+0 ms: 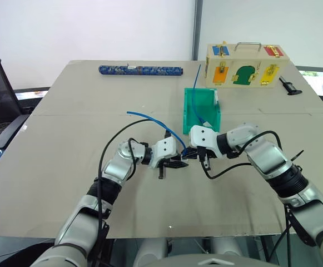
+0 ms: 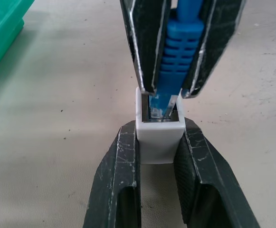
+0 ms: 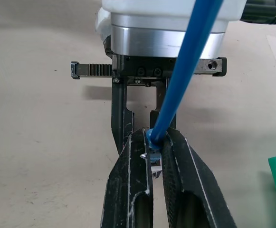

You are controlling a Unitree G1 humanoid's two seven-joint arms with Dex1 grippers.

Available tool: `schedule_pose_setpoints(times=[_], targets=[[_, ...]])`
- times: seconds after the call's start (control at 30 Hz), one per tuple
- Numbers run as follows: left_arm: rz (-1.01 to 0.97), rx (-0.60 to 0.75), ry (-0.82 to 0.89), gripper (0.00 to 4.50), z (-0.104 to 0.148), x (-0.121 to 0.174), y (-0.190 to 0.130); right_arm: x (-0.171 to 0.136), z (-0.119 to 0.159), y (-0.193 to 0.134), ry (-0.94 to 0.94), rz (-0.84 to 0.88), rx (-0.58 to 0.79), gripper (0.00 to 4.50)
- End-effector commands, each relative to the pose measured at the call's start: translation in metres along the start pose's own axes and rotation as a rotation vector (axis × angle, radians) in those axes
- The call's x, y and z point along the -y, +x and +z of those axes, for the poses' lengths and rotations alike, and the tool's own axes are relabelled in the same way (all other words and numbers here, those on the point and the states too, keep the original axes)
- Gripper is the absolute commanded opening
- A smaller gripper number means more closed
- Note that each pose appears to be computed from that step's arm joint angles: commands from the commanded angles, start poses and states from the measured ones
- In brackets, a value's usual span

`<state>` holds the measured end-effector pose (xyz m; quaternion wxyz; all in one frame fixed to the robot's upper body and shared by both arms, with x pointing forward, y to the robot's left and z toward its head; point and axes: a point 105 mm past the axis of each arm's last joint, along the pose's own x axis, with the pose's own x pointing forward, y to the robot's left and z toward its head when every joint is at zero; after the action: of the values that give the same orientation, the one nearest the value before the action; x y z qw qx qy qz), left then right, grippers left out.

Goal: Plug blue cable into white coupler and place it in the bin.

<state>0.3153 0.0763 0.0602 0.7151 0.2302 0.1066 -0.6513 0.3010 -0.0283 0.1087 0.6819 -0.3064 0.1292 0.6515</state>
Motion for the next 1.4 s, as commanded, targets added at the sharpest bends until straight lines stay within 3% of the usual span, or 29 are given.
schedule_pose_setpoints(times=[0.03,0.4,0.47,0.6,0.63,0.77,0.8,0.9,1.1,1.4], targets=[[-0.06,0.053,0.031,0.35,0.014,0.01,0.008,-0.053,-0.077,0.03,0.251,0.196,-0.18,0.0],[-0.075,0.067,0.032,0.35,0.016,0.012,0.005,-0.053,-0.096,0.033,0.332,0.189,-0.164,0.0],[-0.074,0.065,0.03,0.35,0.016,0.012,0.004,-0.046,-0.09,0.033,0.303,0.146,-0.114,0.0],[-0.073,0.071,0.023,0.35,0.016,0.012,0.002,-0.012,-0.05,0.021,0.222,-0.014,0.102,0.0],[-0.071,0.076,0.021,0.35,0.017,0.012,0.001,-0.008,-0.037,0.013,0.209,-0.037,0.164,0.66],[-0.056,0.099,-0.017,0.35,0.021,0.01,-0.003,0.008,0.007,-0.03,0.148,-0.172,0.357,2.47],[-0.052,0.102,-0.027,0.35,0.022,0.01,-0.004,0.008,0.015,-0.042,0.126,-0.208,0.384,3.17],[-0.032,0.129,-0.064,0.35,0.027,0.008,-0.01,0.004,0.035,-0.074,0.082,-0.314,0.451,4.38],[0.065,0.169,-0.137,0.35,0.044,-0.005,-0.024,-0.023,0.052,-0.118,0.087,-0.519,0.507,4.45],[0.234,0.177,-0.414,0.35,0.116,-0.064,-0.036,-0.062,0.019,-0.144,0.221,-0.893,0.383,4.45]])
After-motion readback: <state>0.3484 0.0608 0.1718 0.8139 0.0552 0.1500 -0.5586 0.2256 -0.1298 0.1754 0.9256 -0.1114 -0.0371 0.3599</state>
